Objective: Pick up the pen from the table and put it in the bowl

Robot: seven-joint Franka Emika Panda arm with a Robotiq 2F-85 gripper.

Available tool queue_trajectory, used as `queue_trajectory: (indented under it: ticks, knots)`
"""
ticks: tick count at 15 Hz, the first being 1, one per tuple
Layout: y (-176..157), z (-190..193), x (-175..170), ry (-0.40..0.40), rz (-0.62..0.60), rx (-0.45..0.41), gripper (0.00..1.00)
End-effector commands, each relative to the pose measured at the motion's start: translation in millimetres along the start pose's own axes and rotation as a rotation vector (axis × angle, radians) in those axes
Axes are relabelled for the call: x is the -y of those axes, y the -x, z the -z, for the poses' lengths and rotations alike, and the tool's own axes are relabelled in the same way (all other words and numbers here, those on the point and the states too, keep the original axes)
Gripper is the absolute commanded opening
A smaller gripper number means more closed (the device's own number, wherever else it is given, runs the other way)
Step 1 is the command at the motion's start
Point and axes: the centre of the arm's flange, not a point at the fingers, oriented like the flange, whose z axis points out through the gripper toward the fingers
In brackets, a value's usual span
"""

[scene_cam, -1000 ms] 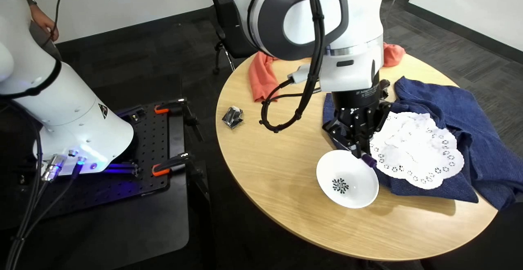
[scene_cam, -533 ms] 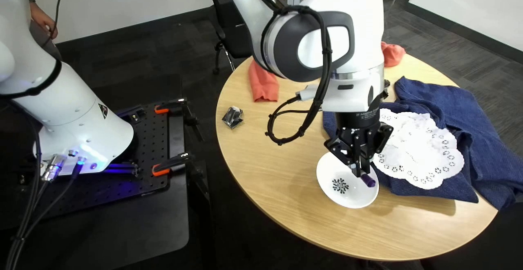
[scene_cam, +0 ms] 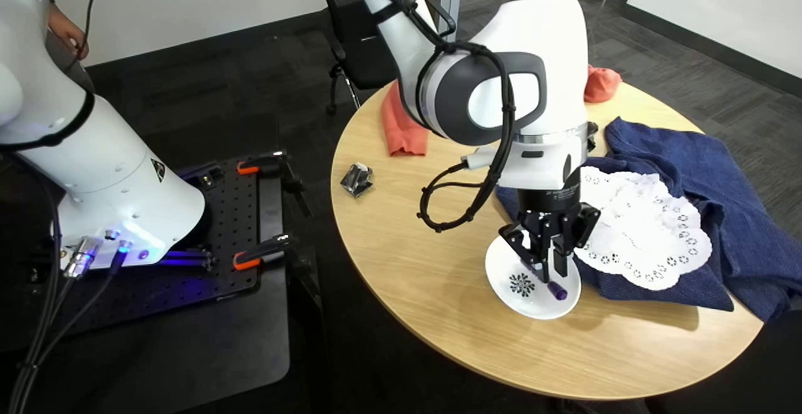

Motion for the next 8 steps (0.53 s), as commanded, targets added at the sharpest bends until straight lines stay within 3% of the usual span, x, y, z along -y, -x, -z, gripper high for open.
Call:
queue_trajectory:
  ticks: [1,6,8]
  knots:
    - [3.3,3.6,9.3,-0.003,-0.01,-0.005,0.58]
    - [8.6,7.8,5.8,-0.021,0.002,-0.002,0.95]
    - [10.4,8.7,4.1,-0.031,0.017,0.006,1.0]
